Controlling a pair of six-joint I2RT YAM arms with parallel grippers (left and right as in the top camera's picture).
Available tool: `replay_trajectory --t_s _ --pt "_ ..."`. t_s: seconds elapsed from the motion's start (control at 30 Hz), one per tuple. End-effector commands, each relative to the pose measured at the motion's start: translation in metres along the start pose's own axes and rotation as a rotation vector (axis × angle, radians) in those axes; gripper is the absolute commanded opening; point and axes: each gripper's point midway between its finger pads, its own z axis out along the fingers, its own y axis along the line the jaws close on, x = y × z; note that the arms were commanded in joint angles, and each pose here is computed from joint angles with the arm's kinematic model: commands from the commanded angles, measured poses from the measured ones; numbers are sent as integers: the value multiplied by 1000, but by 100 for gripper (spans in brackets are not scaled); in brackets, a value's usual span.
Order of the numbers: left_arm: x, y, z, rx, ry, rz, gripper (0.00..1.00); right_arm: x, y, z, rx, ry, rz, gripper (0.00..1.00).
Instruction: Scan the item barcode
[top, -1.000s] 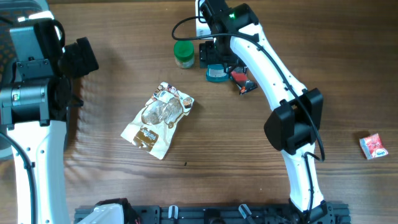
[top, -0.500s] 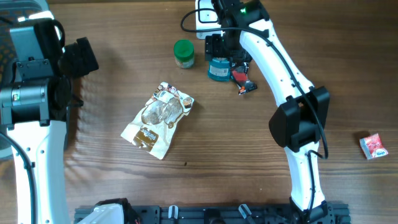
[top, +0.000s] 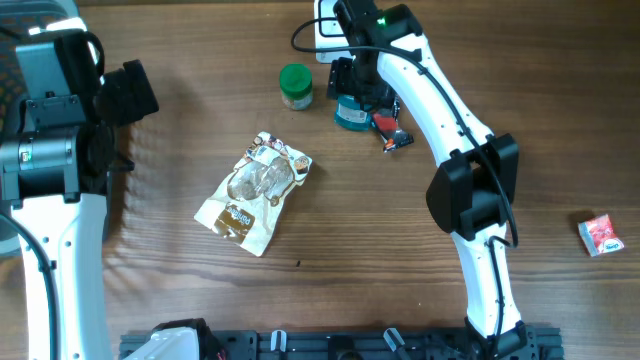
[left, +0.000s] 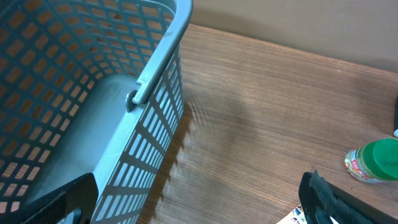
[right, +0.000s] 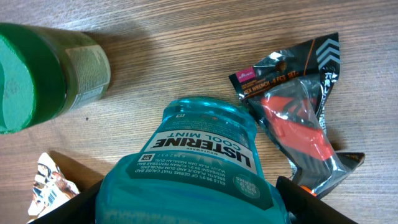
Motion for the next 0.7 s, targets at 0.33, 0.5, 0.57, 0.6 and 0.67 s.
replay_trajectory --t_s 0.33,0.5,0.57,0.6,0.67 --pt "-4 4 -5 -8 -19 -5 100 -1 4 6 1 3 42 56" --pt "-4 4 -5 -8 -19 -4 100 -7 11 -13 -30 -20 20 55" --pt "-4 4 -5 -8 -20 -5 100 -7 18 -22 -71 -18 13 55" --pt "-4 4 -5 -8 -19 -5 100 -7 23 -27 -97 -16 12 55" --pt "-4 4 -5 -8 -19 -5 100 -5 31 -34 -144 -4 7 55"
